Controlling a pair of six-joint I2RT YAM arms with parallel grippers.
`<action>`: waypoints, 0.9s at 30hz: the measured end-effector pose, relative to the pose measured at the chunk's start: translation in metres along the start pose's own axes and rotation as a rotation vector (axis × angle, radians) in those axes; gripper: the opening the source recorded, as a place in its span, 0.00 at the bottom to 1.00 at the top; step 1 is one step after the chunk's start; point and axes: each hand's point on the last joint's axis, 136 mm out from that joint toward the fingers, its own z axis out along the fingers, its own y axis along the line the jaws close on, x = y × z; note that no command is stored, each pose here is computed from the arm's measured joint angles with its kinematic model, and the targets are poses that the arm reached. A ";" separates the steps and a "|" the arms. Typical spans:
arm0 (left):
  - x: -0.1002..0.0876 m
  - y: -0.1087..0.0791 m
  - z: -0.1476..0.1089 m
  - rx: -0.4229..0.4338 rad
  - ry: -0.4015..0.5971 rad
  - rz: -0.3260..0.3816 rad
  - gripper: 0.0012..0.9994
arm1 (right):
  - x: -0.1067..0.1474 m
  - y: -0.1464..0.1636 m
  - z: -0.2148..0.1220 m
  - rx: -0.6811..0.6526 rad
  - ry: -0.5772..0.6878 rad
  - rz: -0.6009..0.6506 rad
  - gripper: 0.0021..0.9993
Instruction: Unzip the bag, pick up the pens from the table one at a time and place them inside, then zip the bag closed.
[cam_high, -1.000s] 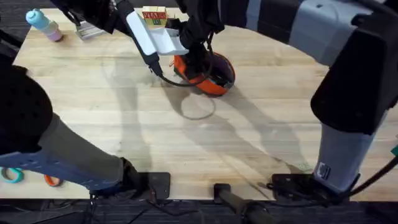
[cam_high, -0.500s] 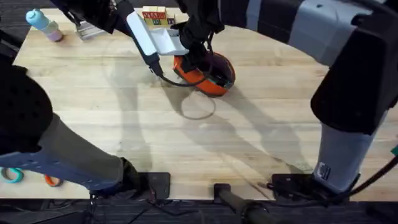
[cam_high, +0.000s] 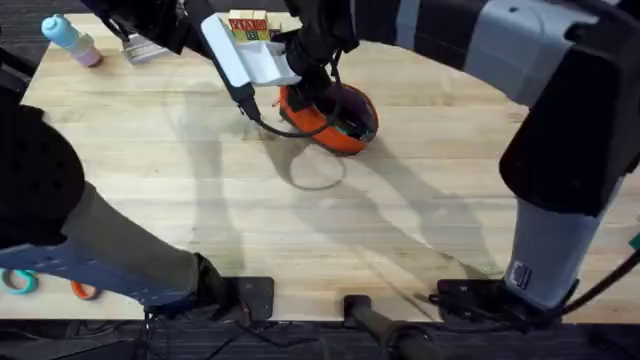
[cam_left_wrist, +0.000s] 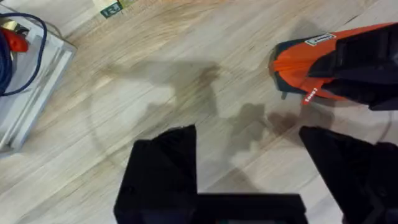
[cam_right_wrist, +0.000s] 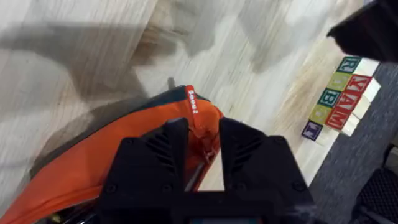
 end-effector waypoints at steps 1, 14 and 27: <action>0.000 0.000 0.000 0.000 0.000 0.000 0.99 | 0.000 0.000 0.001 -0.001 0.000 0.000 0.31; 0.000 0.000 0.000 0.000 0.000 0.000 0.99 | 0.008 -0.002 0.010 0.010 0.037 -0.001 0.12; 0.000 0.000 0.000 0.000 0.000 0.000 0.99 | 0.017 -0.003 0.010 0.016 0.088 -0.002 0.03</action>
